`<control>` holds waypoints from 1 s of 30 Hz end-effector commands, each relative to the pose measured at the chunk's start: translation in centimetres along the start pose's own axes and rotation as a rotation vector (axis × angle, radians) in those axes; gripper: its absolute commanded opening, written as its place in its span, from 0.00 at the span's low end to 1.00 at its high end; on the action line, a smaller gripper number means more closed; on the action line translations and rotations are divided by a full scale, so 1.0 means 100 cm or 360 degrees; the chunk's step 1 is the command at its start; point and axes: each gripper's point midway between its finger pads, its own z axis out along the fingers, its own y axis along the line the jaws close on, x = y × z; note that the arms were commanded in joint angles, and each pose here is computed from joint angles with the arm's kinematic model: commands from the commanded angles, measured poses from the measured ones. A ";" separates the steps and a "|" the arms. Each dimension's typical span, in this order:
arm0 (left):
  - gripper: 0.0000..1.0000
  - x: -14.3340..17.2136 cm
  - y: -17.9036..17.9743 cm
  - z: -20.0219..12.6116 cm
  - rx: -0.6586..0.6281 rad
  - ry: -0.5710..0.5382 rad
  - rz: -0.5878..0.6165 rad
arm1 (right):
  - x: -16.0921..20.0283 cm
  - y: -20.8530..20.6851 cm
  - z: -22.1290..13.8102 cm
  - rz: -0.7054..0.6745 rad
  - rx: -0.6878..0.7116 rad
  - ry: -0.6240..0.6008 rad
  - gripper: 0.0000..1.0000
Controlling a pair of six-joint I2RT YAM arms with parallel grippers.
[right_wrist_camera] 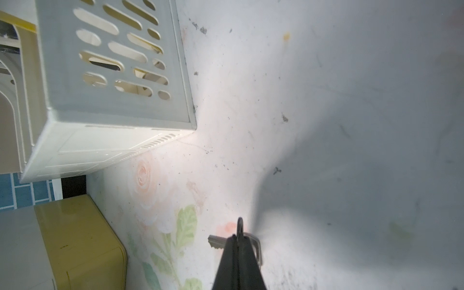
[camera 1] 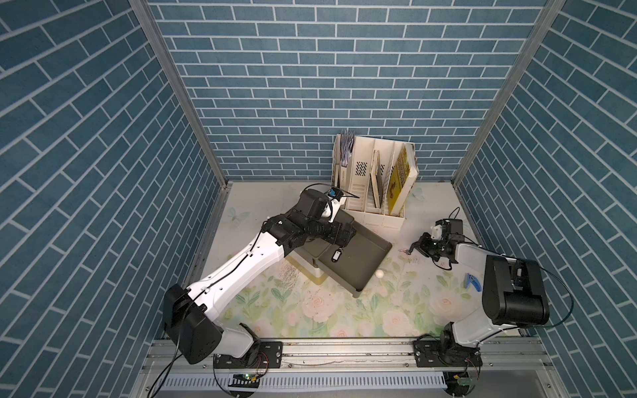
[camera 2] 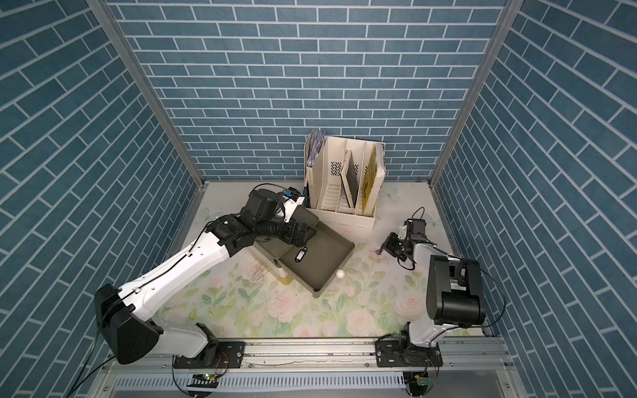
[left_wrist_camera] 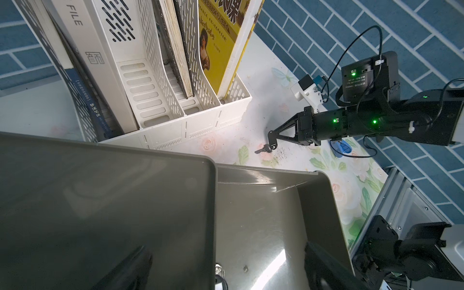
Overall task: Take the keys out of the drawer
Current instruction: Place the key at the center of the board.
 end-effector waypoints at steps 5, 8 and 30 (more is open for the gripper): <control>1.00 0.000 0.009 -0.008 -0.0035 -0.0031 -0.0008 | 0.009 -0.012 0.000 -0.0027 0.0028 0.0039 0.25; 1.00 0.001 0.010 -0.009 -0.0041 -0.0034 -0.0011 | 0.007 -0.012 -0.004 -0.0027 0.0035 0.0026 0.30; 1.00 -0.003 0.028 -0.028 -0.0114 -0.0093 -0.0059 | 0.004 0.208 -0.154 -0.0658 -0.0319 -0.0130 0.32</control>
